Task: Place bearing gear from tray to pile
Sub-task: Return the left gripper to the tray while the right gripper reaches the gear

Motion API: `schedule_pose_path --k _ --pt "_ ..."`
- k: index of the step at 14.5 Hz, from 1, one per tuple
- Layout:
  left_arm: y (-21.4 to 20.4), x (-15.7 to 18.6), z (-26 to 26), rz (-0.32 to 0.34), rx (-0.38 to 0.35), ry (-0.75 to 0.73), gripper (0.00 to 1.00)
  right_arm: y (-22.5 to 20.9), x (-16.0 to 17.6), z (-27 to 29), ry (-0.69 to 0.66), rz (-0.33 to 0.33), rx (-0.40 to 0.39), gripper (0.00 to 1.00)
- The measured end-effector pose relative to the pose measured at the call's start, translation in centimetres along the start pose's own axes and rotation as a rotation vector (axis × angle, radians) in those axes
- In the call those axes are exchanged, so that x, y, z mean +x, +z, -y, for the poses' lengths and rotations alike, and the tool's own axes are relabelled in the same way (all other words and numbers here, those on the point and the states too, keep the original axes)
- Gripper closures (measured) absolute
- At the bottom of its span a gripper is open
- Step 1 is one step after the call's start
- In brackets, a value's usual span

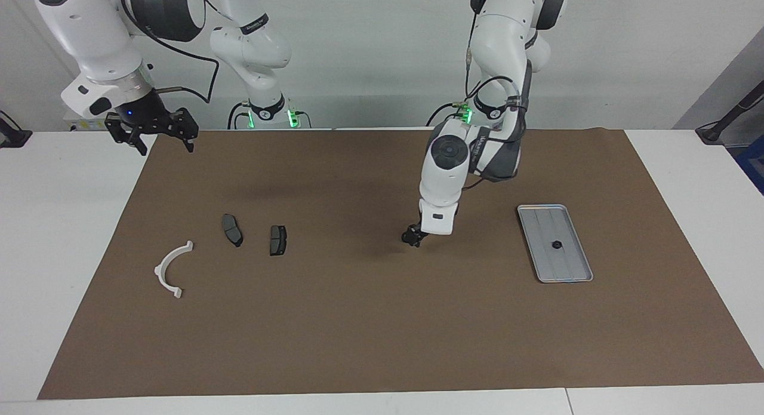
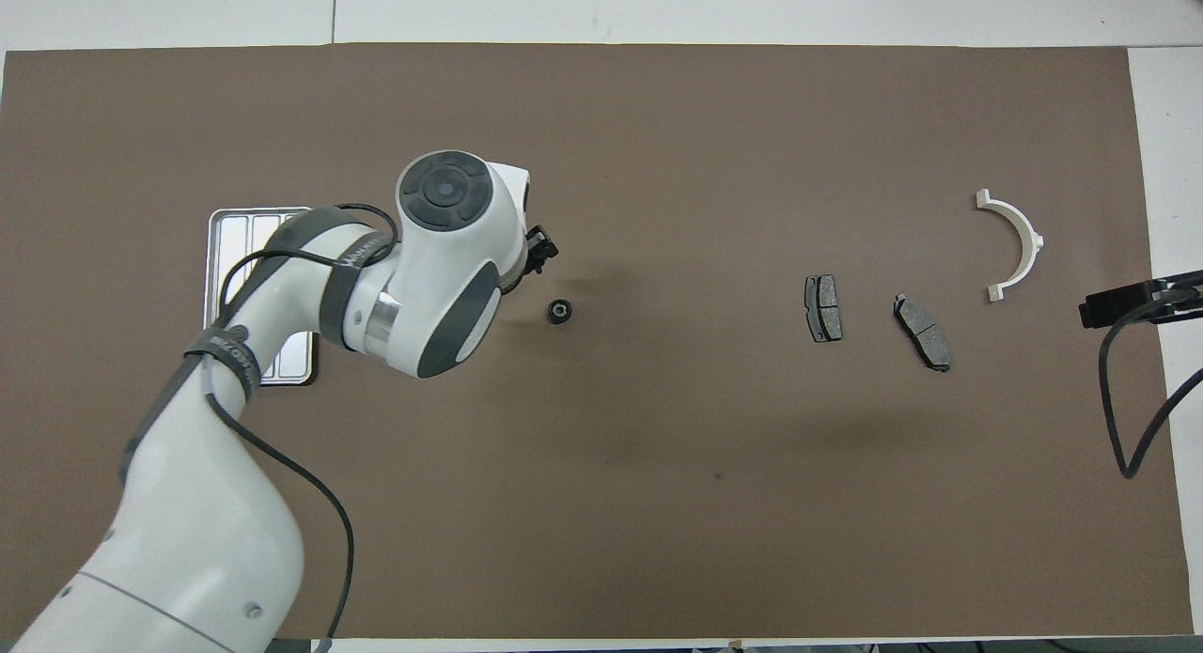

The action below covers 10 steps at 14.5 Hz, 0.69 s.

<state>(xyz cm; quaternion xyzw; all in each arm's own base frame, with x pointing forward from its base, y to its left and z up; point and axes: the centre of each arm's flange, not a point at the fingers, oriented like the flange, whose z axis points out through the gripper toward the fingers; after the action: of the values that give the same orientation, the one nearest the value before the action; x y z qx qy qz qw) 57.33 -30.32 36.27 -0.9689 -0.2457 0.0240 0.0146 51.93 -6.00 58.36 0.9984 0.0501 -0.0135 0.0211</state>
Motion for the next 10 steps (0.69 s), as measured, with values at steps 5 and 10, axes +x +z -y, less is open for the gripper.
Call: schedule_pose_path --k 5,10 --pt "-3.9 9.5 13.2 0.025 -0.001 0.185 0.07 2.6 3.4 -0.2 -0.014 -0.021 0.008 0.0" --pt "-2.4 15.2 20.8 0.005 -0.025 0.307 0.2 5.9 12.3 8.3 0.01 -0.001 -0.01 0.0"
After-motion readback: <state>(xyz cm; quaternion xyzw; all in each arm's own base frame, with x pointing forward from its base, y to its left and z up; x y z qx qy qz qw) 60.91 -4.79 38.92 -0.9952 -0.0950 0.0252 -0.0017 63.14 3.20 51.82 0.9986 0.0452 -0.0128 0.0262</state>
